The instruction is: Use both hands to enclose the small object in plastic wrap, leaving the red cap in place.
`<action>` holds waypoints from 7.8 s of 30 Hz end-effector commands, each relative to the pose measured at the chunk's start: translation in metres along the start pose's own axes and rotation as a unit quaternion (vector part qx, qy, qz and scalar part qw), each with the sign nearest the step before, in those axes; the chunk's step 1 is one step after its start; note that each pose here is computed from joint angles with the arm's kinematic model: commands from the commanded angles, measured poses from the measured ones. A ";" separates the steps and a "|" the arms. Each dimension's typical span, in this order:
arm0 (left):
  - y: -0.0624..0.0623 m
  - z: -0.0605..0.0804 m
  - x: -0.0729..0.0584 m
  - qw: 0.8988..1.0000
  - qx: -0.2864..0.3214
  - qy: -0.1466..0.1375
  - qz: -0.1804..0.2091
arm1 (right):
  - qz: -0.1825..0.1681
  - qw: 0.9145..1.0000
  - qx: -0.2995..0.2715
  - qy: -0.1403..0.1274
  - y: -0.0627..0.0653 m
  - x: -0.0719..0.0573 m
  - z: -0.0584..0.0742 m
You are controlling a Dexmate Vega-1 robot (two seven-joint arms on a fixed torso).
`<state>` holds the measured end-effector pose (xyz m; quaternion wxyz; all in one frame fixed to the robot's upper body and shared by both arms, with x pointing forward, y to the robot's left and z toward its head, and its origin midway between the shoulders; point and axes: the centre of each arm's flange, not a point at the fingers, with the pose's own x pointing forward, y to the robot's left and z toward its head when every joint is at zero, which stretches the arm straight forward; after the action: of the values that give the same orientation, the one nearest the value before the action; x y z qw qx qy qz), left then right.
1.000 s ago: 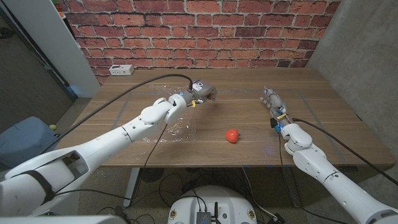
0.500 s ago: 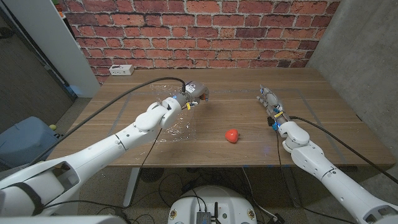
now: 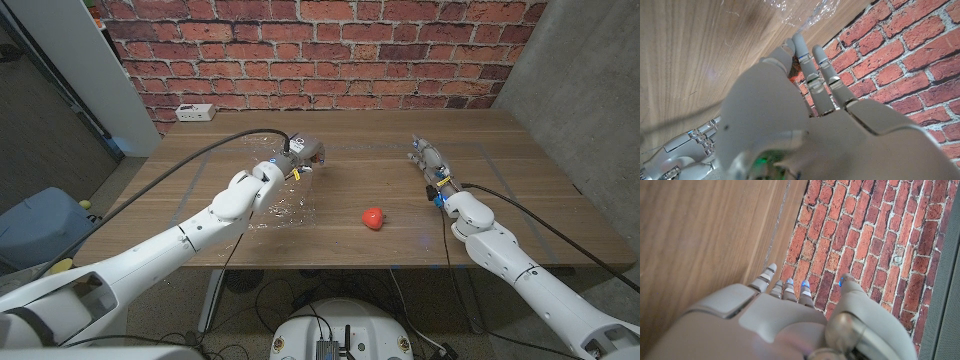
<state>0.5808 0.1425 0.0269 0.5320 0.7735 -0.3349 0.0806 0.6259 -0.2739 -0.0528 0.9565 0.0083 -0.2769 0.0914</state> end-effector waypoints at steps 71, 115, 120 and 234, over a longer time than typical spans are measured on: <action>-0.055 -0.037 0.008 0.948 0.068 0.129 -0.283 | 0.021 1.000 -0.018 0.010 0.019 0.023 0.008; 0.019 -0.024 -0.045 0.989 -0.026 0.070 -0.128 | 0.009 0.993 -0.111 0.038 0.028 -0.007 0.027; 0.023 -0.022 -0.054 0.990 -0.036 0.069 -0.120 | 0.014 0.985 -0.161 0.058 0.035 -0.012 0.034; -0.038 -0.023 -0.139 0.925 0.064 0.239 -0.288 | 0.225 0.806 -0.527 0.150 0.209 -0.026 0.062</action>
<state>0.4907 0.2217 -0.0546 0.5342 0.8340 0.0389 0.1327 0.5323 -0.0794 -0.0250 0.7977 -0.5717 -0.1278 0.1429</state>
